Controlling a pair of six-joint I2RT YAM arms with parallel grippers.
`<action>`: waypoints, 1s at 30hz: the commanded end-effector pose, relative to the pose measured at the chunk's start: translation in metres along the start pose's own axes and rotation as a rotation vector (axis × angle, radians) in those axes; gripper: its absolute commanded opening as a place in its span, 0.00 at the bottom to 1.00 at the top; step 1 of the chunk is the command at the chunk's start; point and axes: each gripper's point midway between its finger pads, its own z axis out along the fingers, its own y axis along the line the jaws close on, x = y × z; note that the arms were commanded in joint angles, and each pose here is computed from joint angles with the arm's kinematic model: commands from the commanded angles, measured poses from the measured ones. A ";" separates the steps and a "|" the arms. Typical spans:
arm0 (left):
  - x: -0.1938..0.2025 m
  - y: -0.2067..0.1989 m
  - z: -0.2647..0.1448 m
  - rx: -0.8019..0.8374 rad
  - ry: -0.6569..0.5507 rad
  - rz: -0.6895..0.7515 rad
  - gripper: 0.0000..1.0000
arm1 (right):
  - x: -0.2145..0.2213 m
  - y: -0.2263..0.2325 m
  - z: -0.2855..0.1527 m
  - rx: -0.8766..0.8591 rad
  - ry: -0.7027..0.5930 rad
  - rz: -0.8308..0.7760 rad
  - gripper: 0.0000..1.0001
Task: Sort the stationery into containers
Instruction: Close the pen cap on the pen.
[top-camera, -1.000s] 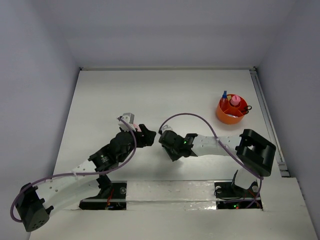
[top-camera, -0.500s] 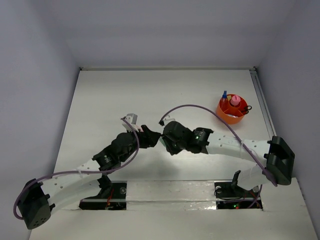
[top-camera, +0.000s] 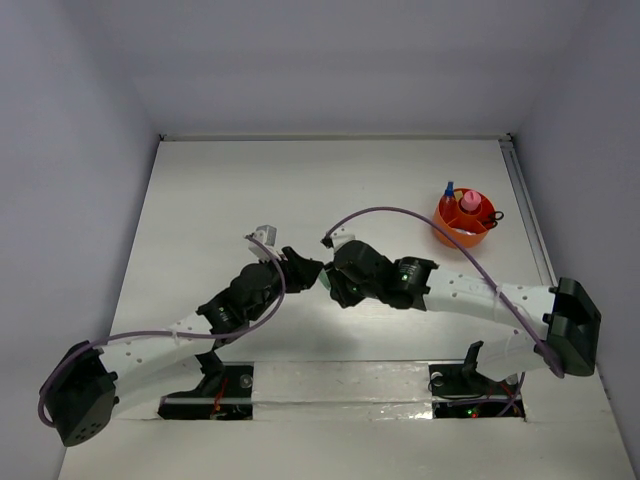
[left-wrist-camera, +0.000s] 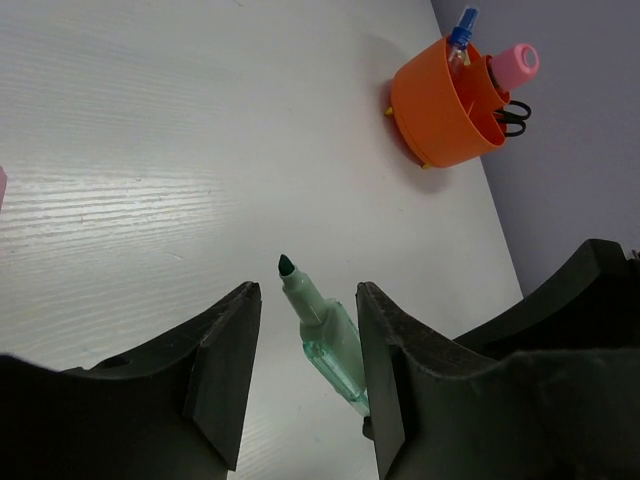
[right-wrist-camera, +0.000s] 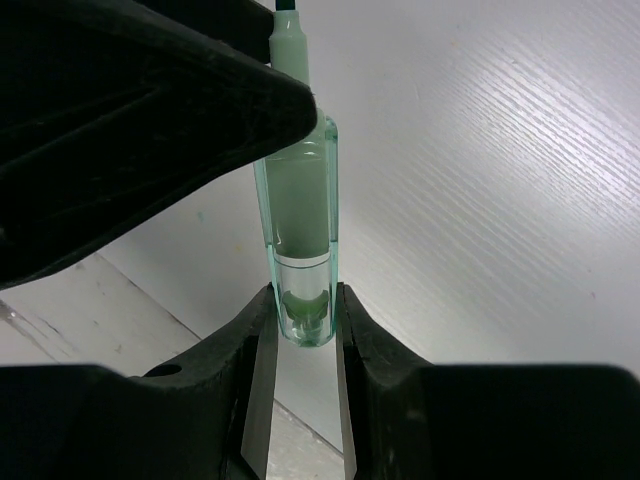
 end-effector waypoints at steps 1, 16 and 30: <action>-0.020 -0.019 0.005 0.063 -0.078 -0.030 0.39 | -0.015 0.012 -0.005 -0.057 -0.074 0.022 0.00; -0.022 -0.017 0.018 0.032 -0.087 -0.001 0.00 | -0.012 0.013 -0.012 -0.082 -0.083 0.042 0.00; -0.057 -0.016 0.009 -0.050 -0.152 0.256 0.34 | 0.002 0.027 -0.050 -0.162 0.110 -0.029 0.00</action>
